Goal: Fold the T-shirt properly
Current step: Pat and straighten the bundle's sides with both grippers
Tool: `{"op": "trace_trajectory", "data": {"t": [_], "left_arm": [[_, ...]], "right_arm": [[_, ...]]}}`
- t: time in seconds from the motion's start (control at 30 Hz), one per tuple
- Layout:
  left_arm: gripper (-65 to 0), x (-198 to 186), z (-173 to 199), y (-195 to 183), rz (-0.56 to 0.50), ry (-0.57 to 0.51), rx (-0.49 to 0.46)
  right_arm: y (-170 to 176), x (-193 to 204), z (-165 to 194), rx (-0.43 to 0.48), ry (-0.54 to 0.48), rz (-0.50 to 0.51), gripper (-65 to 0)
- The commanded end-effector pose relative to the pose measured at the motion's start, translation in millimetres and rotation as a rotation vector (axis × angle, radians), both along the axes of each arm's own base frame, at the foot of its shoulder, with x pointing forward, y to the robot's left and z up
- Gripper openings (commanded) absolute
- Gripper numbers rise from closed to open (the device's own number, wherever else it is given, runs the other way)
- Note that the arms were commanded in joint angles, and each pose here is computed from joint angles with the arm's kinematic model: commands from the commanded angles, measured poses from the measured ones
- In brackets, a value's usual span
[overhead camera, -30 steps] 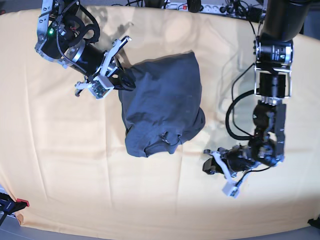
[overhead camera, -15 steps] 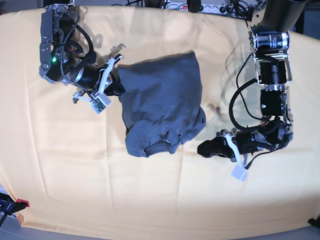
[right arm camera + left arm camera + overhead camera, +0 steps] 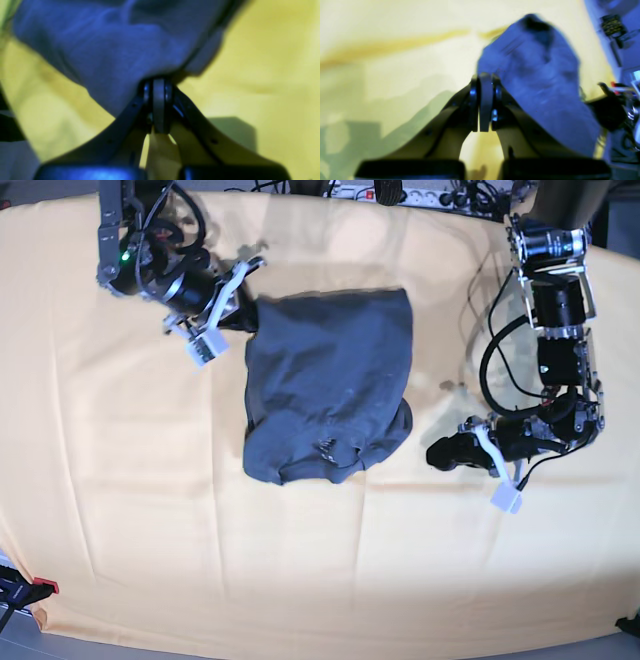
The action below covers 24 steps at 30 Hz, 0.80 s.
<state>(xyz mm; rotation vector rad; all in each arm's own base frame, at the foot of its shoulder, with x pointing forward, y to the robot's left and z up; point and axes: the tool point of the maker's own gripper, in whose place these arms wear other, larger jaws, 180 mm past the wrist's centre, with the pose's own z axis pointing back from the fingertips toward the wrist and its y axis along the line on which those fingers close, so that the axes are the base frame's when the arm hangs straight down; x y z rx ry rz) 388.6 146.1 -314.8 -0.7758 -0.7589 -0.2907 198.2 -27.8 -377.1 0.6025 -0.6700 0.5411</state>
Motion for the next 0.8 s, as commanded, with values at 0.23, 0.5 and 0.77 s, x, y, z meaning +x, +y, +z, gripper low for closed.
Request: {"op": "trace_trajectory", "data": {"t": [0.23, 0.5, 0.77], "left_arm": [[-65.0, 14, 22, 20, 0.050, -0.064, 0.013], [-65.0, -5, 58, 0, -0.100, -0.112, -0.187], [-65.0, -31, 45, -41, -0.268, -0.027, -0.224]], "right_arm": [[12, 12, 19, 0.024, -0.061, -0.006, -65.0], [-7, 36, 89, 0.011, -0.287, -0.034, -65.0], [26, 16, 99, 0.138, -0.251, 0.085, -65.0]]}}
